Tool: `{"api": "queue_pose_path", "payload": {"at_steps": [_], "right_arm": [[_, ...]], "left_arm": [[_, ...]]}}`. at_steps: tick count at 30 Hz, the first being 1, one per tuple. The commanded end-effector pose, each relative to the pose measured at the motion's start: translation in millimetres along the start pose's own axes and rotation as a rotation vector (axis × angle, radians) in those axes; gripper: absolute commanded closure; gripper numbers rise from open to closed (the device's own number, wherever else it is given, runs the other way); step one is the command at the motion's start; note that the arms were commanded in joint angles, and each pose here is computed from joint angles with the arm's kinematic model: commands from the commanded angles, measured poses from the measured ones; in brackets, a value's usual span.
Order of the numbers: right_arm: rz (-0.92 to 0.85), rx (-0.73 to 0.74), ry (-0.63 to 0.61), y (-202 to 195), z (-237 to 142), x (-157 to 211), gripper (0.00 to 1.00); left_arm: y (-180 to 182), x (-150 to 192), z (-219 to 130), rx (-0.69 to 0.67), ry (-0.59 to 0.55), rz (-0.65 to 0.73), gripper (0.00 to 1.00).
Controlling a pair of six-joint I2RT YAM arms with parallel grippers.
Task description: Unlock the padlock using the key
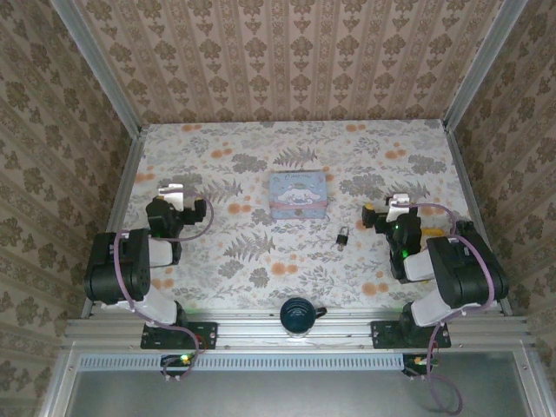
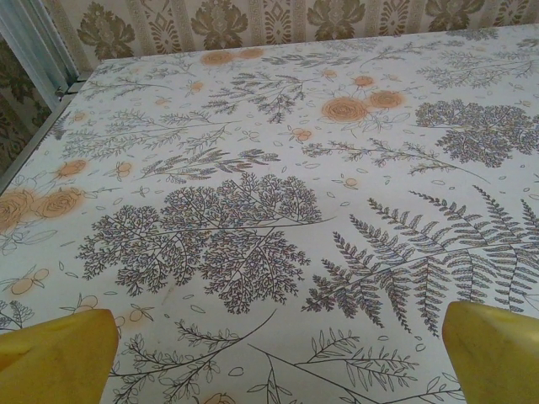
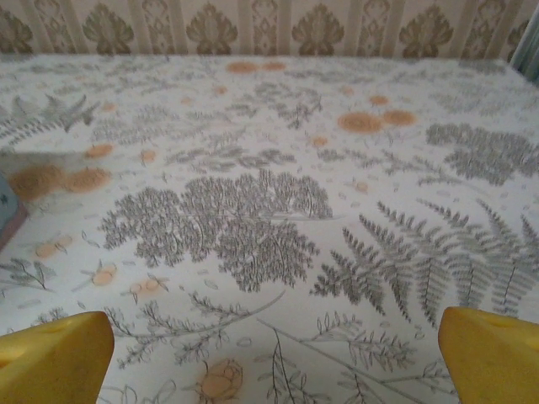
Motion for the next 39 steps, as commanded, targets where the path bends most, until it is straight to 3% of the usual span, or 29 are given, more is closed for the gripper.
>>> {"api": "queue_pose_path", "payload": {"at_steps": [1,6,9,16,18,22,39], "right_arm": [[0.045,0.009,-0.090,-6,4,-28,0.00],[0.119,0.041,0.023,-21,26,-27,0.00],[0.058,-0.057,0.078,-1,35,-26,0.00],[0.020,-0.228,0.060,22,28,-26,0.00],[0.024,-0.214,0.061,20,29,-26,0.00],[0.070,-0.039,0.068,-5,34,-26,0.00],[0.054,-0.027,0.073,-3,35,-26,0.00]], "left_arm": [[0,-7,0,-0.004,-0.010,0.000,0.00],[-1,-8,1,-0.003,-0.008,0.003,0.00],[-1,-7,1,-0.003,-0.006,0.003,0.00],[-1,-8,1,-0.004,-0.007,0.005,0.00],[-1,-7,1,-0.005,-0.006,0.005,0.00],[-1,-8,1,-0.005,-0.005,0.007,0.00],[-3,-7,2,-0.002,-0.001,0.016,0.00]]}}
Point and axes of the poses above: each hand's point on the last joint's axis, 136 mm out from that joint toward the fingers, its own z axis out along the fingers, its own y axis along the line the jaws close on, x = y × z, the point moved 1 cm from there along -z, back along the fingers, and after that the axes turned 2 degrees about z, right-handed, at the moved point
